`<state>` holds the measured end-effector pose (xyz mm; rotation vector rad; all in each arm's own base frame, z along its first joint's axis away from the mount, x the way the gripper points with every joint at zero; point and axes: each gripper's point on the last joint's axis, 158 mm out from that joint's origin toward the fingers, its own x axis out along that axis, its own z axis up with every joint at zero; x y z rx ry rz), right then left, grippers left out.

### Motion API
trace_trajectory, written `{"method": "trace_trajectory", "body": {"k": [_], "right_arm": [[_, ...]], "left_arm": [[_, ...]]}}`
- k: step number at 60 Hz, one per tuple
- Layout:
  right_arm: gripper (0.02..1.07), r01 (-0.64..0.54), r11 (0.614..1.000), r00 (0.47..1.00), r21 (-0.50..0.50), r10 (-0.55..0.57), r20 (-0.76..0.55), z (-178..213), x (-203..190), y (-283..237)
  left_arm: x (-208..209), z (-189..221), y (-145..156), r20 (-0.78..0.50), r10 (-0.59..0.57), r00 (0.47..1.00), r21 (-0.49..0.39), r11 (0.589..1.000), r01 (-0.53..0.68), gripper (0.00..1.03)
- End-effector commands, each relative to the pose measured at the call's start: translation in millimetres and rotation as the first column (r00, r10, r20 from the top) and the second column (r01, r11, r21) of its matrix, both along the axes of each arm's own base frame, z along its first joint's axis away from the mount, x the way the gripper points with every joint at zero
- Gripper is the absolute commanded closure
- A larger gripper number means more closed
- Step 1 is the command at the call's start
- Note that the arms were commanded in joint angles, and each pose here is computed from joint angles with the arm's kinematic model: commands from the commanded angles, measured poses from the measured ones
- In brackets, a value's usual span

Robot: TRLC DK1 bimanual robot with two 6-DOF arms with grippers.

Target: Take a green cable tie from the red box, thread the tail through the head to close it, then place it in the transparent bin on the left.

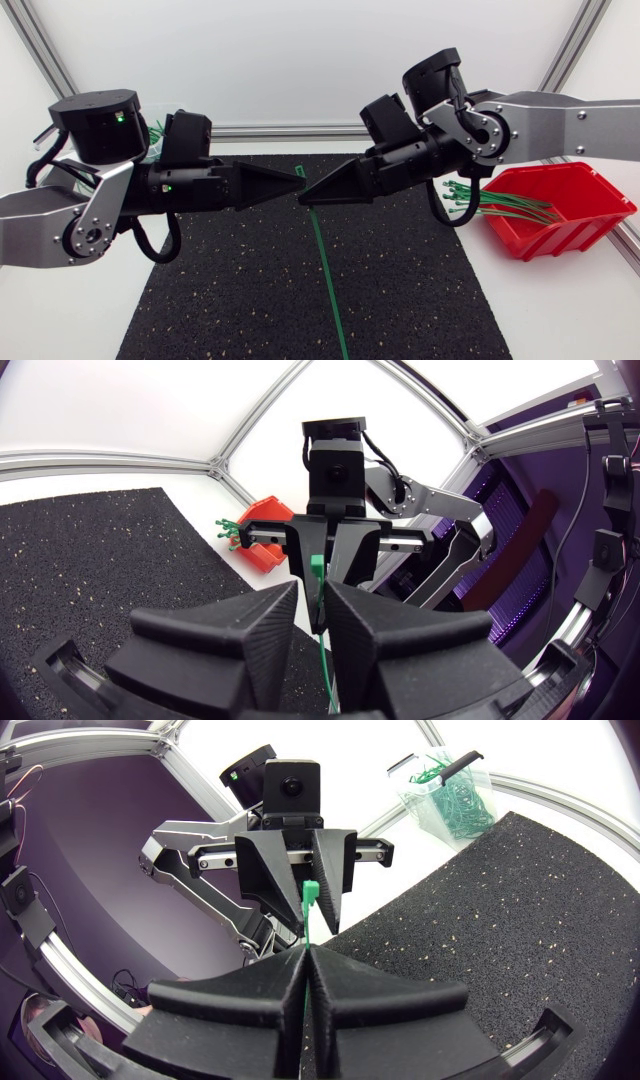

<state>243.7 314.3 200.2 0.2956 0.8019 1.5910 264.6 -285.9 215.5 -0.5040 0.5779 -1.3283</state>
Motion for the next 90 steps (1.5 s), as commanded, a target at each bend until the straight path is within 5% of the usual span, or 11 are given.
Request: {"method": "trace_trajectory", "body": {"k": [1, 12, 67, 77, 90], "right_arm": [[1.01, -0.003, 1.0, 1.0, -0.004, 0.003, -0.016, -2.8, -7.7, -0.4], [1.01, -0.003, 1.0, 1.0, -0.007, 0.003, -0.015, -3.4, -8.1, 0.3], [1.0, -0.002, 0.999, 0.999, -0.053, 0.004, 0.037, -18.1, -15.0, 13.4], [0.53, 0.067, 0.997, 0.989, -0.032, -0.063, 0.13, -6.5, -2.1, 0.8], [0.11, 0.137, 0.988, 0.957, -0.076, -0.112, 0.268, -18.9, 17.0, -20.0]], "left_arm": [[9.3, 9.7, -1.2, -0.002, 0.013, 1.0, -0.017, 1.0, -0.013, 0.91], [9.1, 11.3, -1.1, -0.013, 0.014, 1.0, -0.021, 1.0, -0.014, 0.99], [6.2, 18.5, 0.3, -0.02, 0.018, 1.0, -0.032, 0.999, -0.018, 0.99], [8.9, 21.2, 10.5, -0.024, 0.029, 0.999, -0.035, 0.999, -0.029, 0.99], [13.6, 24.5, 22.8, -0.072, 0.022, 0.997, -0.028, 0.999, -0.024, 0.99]]}}
